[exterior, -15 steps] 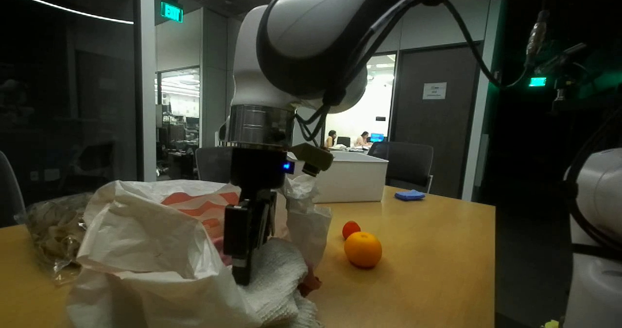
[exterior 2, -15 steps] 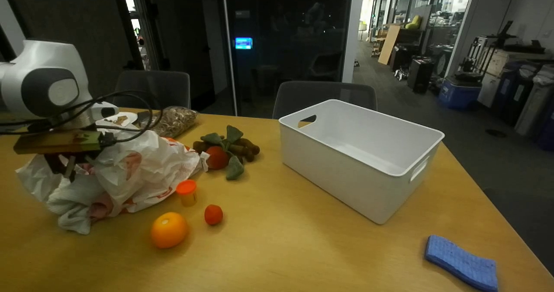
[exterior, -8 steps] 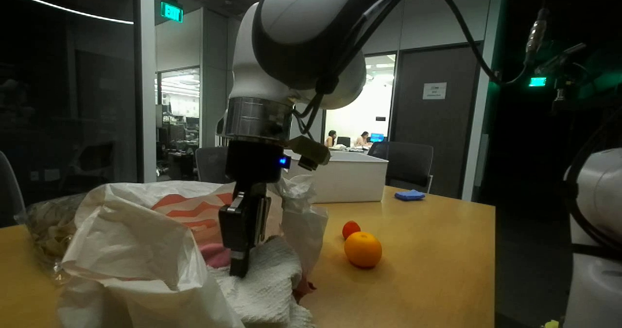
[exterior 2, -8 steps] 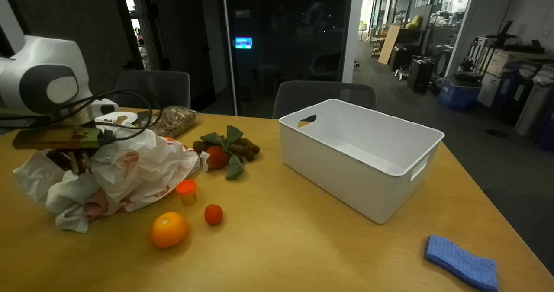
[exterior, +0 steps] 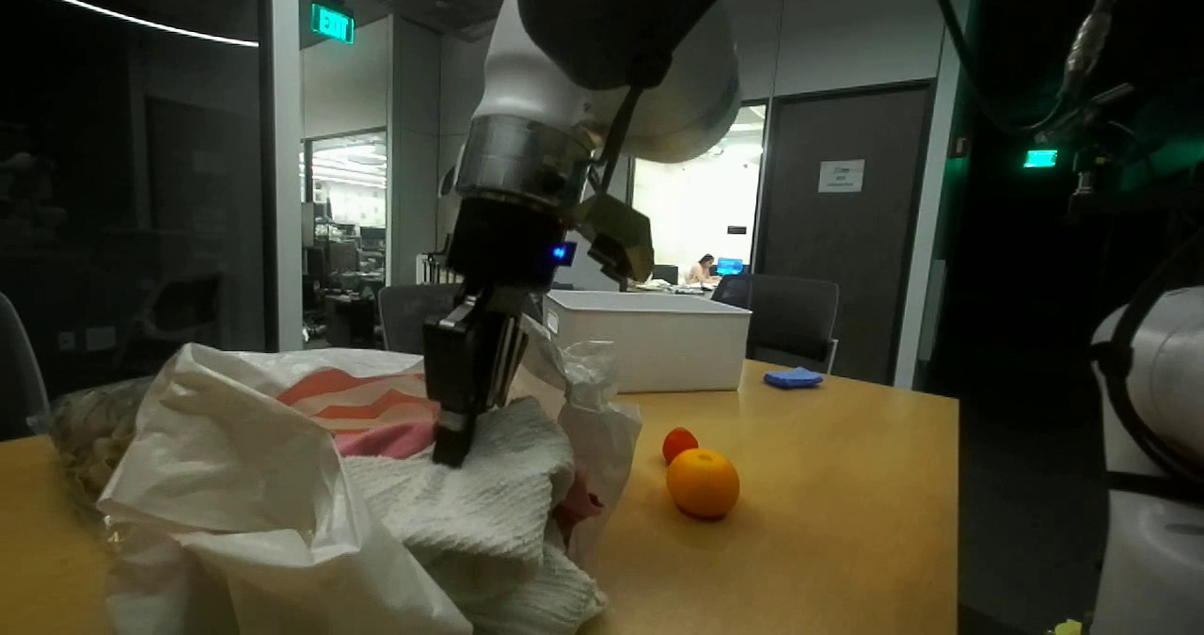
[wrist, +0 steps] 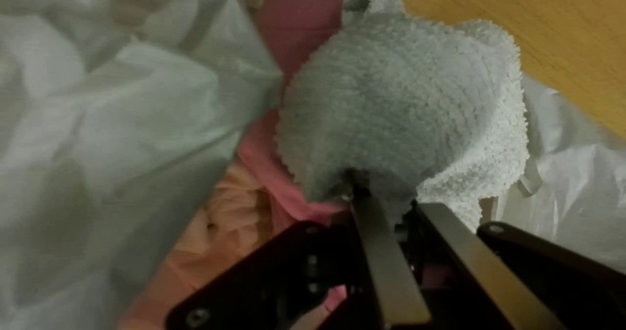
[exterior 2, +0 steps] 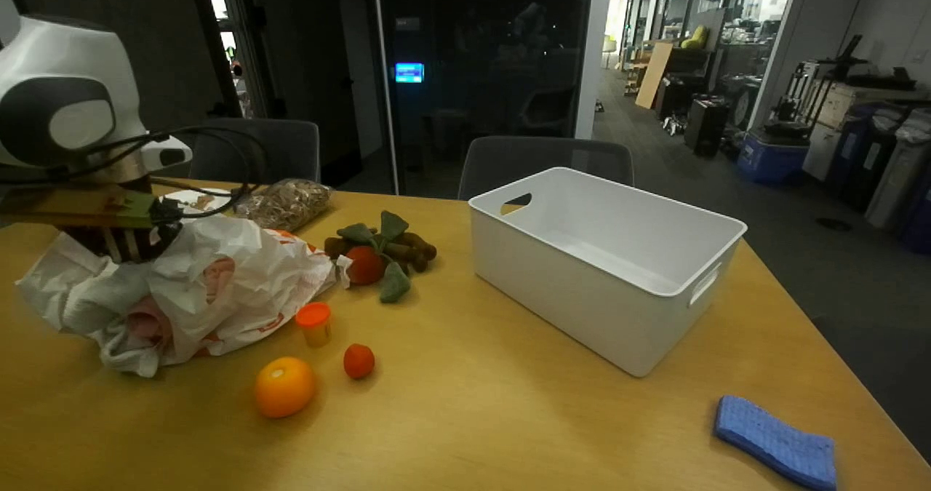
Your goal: Take the clothes out of the plastic bag and place them on the table
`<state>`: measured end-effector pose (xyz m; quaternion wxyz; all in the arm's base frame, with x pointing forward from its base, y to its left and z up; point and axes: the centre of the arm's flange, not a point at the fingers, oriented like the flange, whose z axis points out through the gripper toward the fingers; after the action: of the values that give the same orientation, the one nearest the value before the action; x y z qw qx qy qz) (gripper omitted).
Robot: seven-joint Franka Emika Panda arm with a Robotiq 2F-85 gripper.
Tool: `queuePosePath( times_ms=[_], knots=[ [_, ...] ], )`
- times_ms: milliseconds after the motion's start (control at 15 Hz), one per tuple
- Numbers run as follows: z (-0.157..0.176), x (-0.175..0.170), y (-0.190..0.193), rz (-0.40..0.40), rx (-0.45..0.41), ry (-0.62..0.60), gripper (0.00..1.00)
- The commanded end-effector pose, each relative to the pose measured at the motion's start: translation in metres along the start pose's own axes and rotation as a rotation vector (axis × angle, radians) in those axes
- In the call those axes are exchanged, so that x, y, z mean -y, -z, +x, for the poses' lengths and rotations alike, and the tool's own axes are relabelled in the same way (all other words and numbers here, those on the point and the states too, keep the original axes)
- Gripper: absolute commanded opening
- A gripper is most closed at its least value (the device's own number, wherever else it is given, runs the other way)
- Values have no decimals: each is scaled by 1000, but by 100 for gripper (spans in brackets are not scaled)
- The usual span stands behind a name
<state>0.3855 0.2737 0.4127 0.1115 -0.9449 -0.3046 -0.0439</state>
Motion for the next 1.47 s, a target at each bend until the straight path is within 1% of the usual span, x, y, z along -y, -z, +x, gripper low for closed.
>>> queuePosePath(
  times_ms=[0, 200, 267, 333, 533, 667, 800, 1000, 1267, 1400],
  knots=[
    [-29, 13, 56, -16, -80, -13, 7],
    [-53, 21, 93, -28, -115, -23, 7],
    [-60, 24, 104, -38, -138, -30, 7],
    [-70, 27, 116, -49, -175, -31, 7],
    [-99, 34, 150, -88, -323, -48, 8],
    [-119, 33, 166, -117, -383, -109, 7],
    [-143, 33, 180, -124, -450, -168, 7],
    [-180, 22, 193, -125, -530, -274, 7],
    [-223, -16, 195, -143, -605, -448, 7],
    [-243, -34, 208, -159, -646, -536, 7]
  ],
)
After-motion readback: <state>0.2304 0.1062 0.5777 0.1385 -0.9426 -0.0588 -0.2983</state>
